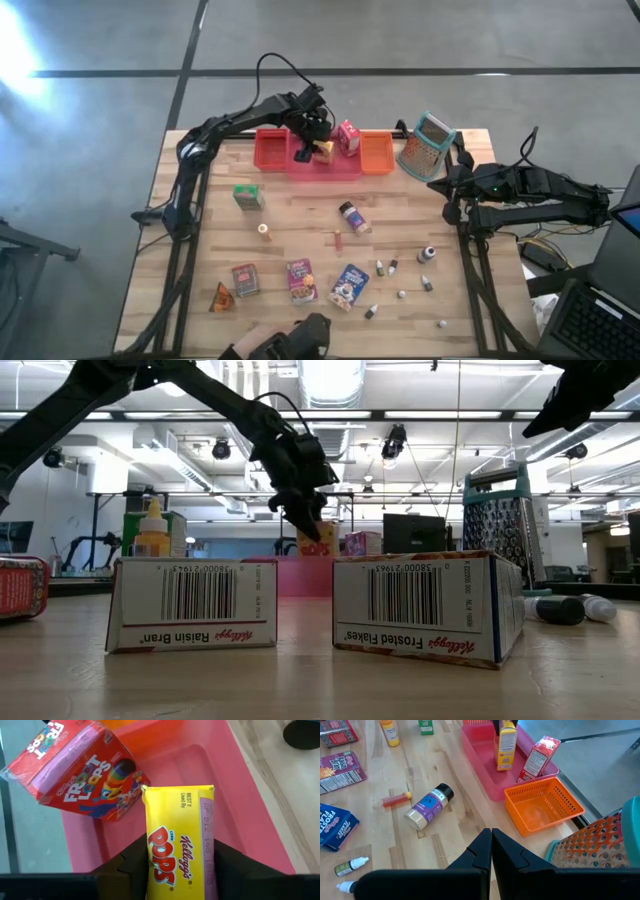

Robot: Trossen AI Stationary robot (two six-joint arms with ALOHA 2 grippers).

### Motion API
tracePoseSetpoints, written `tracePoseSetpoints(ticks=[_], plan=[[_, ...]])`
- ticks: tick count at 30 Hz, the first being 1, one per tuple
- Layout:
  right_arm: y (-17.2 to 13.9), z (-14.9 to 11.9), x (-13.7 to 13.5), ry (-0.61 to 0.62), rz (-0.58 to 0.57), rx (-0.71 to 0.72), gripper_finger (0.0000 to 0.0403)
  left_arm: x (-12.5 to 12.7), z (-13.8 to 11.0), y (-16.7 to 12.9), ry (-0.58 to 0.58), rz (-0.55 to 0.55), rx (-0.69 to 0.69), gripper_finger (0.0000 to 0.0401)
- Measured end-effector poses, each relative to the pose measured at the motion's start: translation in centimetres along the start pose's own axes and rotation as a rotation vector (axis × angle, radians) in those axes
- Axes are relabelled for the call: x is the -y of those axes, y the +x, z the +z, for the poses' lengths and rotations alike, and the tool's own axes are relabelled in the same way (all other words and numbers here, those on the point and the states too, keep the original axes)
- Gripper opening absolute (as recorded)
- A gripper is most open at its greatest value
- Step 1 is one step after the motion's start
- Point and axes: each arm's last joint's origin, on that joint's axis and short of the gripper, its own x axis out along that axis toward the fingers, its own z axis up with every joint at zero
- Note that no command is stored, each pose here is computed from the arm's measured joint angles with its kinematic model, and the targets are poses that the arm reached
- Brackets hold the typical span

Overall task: Pick & Place Kitchen Items
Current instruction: Put the yellow cereal box into the pink bin

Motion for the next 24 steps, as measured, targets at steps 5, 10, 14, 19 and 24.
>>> tracePoseSetpoints(ticks=[5,10,14,19,24], plan=[[0.0,0.0,0.0,0.000,0.000,0.000,0.0008,-0.1,0.1,0.0,-0.014,0.010,0.003,0.0206],[0.0,0.0,0.0,-0.001,0.000,0.000,0.0008,-0.3,0.1,-0.1,-0.007,0.064,-0.032,0.0239],[0.0,0.0,0.0,0.000,0.000,0.000,0.0008,-0.6,0.3,-0.7,0.016,0.126,-0.070,0.0253],[0.0,0.0,0.0,-0.001,0.000,0.000,0.0008,-0.9,1.0,-2.0,0.015,0.158,-0.082,0.0257],[0.0,0.0,0.0,-0.001,0.000,0.000,0.0008,-1.2,1.8,-3.3,0.015,0.182,-0.082,0.0257]])
